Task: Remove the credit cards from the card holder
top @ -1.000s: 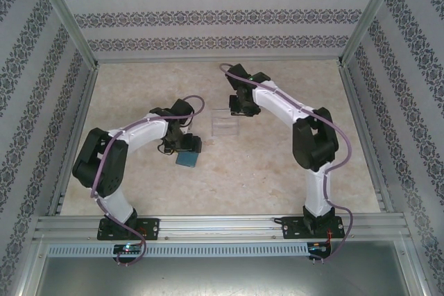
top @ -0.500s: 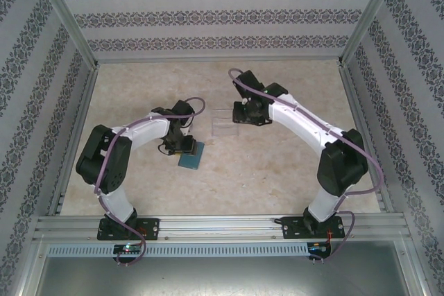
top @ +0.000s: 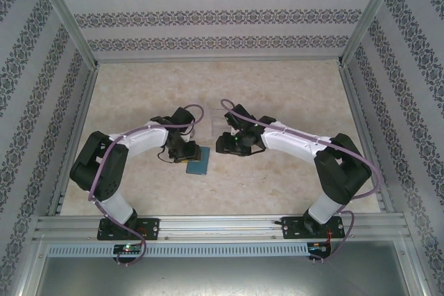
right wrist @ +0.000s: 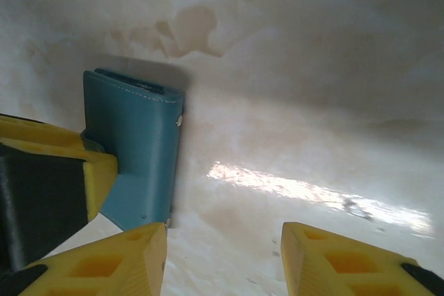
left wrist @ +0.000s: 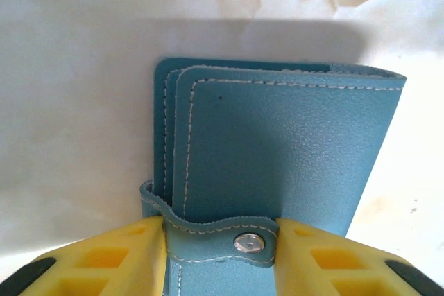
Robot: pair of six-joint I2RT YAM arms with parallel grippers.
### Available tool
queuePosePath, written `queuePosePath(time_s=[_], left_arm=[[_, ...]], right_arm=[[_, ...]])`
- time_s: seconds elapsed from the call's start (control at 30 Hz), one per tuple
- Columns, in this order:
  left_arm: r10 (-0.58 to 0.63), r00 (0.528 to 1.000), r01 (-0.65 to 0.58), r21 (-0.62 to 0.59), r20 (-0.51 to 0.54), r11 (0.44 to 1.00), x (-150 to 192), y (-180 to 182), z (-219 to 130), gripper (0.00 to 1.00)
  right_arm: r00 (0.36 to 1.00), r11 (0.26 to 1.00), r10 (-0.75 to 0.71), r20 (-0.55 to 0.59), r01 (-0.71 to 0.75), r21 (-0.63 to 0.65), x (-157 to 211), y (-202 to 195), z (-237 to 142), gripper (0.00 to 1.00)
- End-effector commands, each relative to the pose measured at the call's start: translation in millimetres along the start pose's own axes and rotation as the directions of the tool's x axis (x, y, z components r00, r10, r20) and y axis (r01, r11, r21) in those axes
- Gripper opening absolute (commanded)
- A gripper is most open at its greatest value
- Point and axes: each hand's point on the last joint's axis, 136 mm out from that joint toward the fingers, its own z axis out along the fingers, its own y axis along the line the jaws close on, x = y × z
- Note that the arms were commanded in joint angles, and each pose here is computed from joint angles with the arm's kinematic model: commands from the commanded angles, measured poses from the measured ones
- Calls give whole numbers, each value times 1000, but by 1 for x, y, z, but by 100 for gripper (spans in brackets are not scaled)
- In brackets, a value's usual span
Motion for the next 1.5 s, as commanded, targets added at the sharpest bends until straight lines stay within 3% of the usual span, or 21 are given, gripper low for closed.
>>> queuePosePath(time_s=[0.0, 0.2, 0.57, 0.73, 1.07, 1.47], left_arm=[[-31, 998, 35, 74, -47, 997, 15, -13, 11, 41], [-44, 998, 49, 99, -55, 994, 19, -14, 15, 41], [-40, 997, 48, 114, -63, 992, 20, -17, 15, 38], [-39, 997, 45, 102, -63, 994, 20, -14, 15, 38], [22, 999, -27, -169, -35, 985, 18, 20, 0, 38], [64, 998, -56, -306, 17, 951, 9, 30, -25, 36]], right_arm=[[999, 984, 31, -28, -36, -175, 3, 27, 20, 49], [994, 949, 71, -80, -92, -302, 13, 35, 51, 47], [992, 952, 73, -99, -99, -290, 21, 29, 73, 37], [993, 957, 81, -88, -102, -272, 21, 25, 73, 26], [993, 971, 82, -80, -98, -219, 23, 17, 67, 6], [995, 985, 66, -74, -76, -153, 24, 8, 62, 0]])
